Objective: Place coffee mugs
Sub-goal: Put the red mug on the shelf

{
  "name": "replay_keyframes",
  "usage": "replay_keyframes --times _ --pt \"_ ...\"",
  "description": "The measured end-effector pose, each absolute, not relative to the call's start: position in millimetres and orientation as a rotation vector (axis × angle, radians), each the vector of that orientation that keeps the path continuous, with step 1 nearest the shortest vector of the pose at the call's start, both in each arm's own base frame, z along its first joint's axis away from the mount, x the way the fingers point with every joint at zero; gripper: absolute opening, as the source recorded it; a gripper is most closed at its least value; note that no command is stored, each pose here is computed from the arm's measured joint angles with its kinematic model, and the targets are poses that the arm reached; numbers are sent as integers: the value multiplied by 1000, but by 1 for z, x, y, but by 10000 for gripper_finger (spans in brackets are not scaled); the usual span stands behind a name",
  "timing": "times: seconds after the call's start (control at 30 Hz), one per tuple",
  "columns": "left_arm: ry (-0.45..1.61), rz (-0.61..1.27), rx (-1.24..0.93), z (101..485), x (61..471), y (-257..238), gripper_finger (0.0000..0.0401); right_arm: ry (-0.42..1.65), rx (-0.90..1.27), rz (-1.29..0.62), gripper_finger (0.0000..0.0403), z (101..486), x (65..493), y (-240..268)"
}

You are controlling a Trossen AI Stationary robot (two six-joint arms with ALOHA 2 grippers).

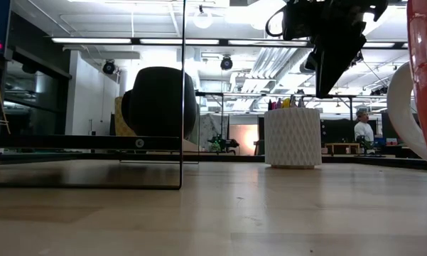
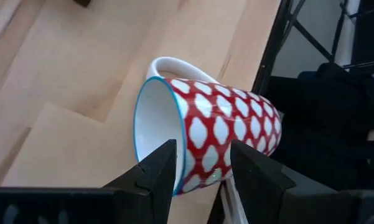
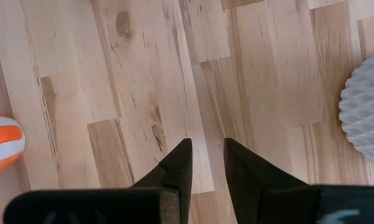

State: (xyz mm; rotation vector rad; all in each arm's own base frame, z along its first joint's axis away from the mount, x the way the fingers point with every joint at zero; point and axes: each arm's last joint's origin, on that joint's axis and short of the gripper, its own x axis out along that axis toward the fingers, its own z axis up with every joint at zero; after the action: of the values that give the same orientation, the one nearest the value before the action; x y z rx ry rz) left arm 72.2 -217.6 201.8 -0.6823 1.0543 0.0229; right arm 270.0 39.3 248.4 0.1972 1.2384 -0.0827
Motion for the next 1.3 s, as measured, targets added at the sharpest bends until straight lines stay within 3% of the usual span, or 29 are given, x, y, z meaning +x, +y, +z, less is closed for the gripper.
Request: replay_keyframes --times 0.53,0.97,1.3 --pt "989 -68 -683 177 80 -213 135 1239 174 -66 71 248 270 39" --pt "978 -104 -647 179 80 -214 27 1237 150 -66 71 248 270 39" --pt "995 -65 -573 173 78 -208 2 1237 150 -65 71 248 270 39"
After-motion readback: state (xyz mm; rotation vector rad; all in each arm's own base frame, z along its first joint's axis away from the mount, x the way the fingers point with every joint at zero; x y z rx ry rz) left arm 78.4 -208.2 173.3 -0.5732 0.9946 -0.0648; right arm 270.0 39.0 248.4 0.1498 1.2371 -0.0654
